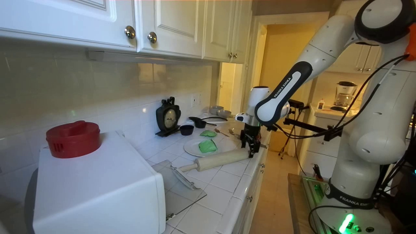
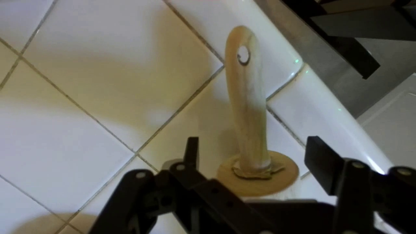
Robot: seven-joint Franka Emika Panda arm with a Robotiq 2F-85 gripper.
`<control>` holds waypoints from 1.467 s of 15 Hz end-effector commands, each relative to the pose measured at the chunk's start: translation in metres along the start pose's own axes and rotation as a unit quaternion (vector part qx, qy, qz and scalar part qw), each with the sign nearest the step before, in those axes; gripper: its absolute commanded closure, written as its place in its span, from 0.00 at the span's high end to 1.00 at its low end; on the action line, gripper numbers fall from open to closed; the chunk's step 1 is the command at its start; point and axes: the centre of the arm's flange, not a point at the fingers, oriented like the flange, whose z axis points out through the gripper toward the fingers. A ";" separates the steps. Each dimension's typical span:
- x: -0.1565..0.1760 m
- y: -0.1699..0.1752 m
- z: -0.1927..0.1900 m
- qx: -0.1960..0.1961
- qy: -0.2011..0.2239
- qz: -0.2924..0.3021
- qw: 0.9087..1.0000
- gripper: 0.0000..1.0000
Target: Move the rolling pin to the right
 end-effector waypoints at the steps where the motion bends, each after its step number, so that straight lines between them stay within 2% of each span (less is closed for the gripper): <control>1: -0.026 -0.037 -0.001 -0.003 0.003 0.018 1.000 0.84; 2: -0.025 -0.036 -0.001 -0.004 0.004 0.018 1.000 0.77; 3: -0.023 -0.034 -0.001 -0.005 0.003 0.016 1.000 0.59; 4: -0.020 -0.034 0.000 -0.005 0.001 0.013 1.000 0.54; 11: 0.002 -0.031 0.004 -0.003 -0.006 -0.018 1.000 0.04; 16: 0.005 -0.037 0.002 -0.002 -0.006 -0.022 1.000 0.06; 22: -0.005 -0.055 -0.028 -0.052 -0.011 -0.015 0.998 0.06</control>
